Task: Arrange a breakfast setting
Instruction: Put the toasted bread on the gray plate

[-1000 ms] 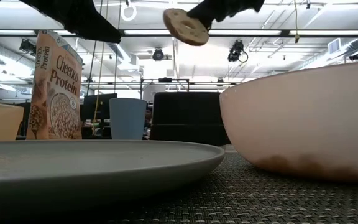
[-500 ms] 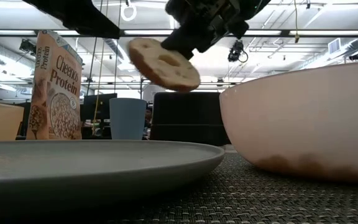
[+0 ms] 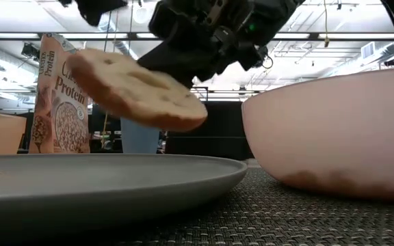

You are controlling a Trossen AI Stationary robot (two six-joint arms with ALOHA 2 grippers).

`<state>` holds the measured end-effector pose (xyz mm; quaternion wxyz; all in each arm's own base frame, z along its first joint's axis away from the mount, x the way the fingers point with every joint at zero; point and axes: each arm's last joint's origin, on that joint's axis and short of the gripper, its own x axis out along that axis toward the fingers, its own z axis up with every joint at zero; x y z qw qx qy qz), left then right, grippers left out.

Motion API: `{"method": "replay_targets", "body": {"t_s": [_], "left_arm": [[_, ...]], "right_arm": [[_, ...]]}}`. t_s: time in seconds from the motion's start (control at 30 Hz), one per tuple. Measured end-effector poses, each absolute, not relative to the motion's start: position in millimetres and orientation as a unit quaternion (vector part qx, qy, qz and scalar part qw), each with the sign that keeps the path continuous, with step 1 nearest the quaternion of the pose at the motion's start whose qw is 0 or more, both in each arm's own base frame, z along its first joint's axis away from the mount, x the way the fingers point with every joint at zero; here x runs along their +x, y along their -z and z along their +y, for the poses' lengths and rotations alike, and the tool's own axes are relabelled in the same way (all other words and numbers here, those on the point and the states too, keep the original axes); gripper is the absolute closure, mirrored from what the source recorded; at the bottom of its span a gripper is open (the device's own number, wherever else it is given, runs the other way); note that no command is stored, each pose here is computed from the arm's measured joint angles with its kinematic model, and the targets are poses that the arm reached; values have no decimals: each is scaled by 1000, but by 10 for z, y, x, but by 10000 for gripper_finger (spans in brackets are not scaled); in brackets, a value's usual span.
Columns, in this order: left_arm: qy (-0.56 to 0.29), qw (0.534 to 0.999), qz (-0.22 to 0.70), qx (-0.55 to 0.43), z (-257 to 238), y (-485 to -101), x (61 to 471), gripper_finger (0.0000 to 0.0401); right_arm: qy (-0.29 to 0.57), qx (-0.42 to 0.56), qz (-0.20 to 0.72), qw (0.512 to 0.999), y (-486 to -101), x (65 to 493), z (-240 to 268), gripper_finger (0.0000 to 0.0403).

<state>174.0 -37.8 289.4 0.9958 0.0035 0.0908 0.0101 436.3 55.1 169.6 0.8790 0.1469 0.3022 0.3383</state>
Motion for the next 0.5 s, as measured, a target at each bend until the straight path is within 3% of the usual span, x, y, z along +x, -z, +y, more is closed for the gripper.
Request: {"method": "replay_targets", "body": {"t_s": [0.27, 0.5], "left_arm": [[18, 999, 38, -10, -410, -3055, 1521, 143], [48, 998, 22, 18, -461, -3105, 1396, 143]], "right_arm": [[-328, 188, 325, 867, -1481, 4412, 656, 334], [-332, 162, 332, 868, -1451, 4383, 730, 330]]}}
